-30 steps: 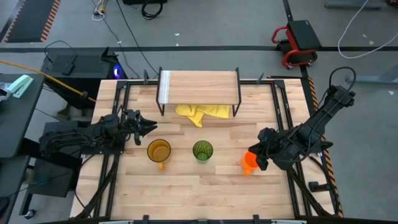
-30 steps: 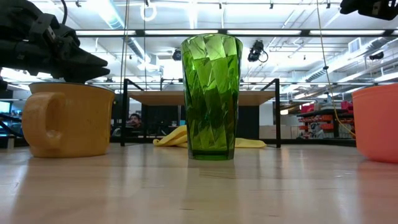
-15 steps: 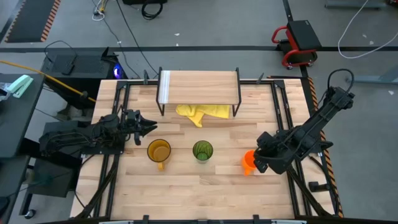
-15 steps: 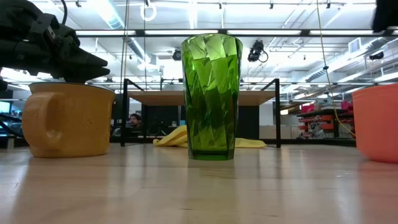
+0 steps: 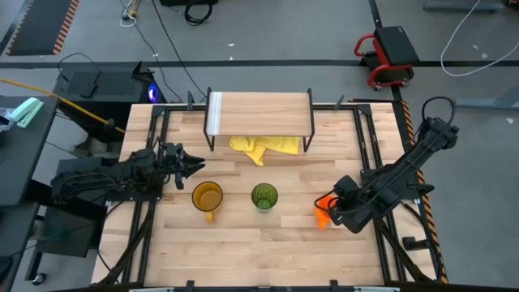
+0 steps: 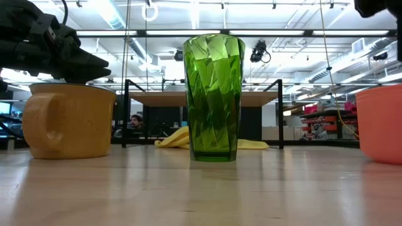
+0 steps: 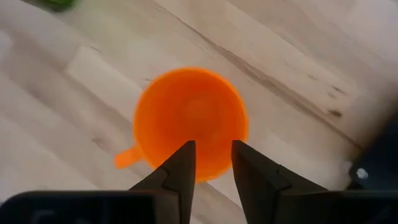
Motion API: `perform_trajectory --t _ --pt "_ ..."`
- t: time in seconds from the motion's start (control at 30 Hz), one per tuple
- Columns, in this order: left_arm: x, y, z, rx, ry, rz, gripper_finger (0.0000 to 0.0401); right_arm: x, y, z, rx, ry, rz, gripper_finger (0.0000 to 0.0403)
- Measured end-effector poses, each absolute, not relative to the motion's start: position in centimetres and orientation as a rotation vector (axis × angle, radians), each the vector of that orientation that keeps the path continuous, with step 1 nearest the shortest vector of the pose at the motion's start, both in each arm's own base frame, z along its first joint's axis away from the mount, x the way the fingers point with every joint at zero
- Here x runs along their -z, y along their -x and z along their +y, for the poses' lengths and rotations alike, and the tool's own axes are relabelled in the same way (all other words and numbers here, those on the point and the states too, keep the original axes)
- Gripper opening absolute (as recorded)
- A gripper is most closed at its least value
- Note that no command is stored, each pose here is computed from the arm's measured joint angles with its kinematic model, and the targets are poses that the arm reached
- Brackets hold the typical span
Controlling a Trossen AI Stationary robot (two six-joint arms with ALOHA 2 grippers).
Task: Stack small to large cups/mugs on shelf
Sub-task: Put the orange mug on the shelf
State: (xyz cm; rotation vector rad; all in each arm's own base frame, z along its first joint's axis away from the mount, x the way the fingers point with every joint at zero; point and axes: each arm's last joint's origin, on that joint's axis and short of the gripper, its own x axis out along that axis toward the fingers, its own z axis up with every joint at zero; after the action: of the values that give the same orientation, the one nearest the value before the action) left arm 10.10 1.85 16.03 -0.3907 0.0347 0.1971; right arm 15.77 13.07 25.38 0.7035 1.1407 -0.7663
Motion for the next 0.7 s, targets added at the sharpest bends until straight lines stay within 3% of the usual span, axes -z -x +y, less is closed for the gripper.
perform_trajectory --t 0.7 --pt "-16.0 -10.1 1.8 -0.198 0.385 0.039 0.0123 -23.4 -16.8 13.3 0.879 -0.640 1.191 0.0110"
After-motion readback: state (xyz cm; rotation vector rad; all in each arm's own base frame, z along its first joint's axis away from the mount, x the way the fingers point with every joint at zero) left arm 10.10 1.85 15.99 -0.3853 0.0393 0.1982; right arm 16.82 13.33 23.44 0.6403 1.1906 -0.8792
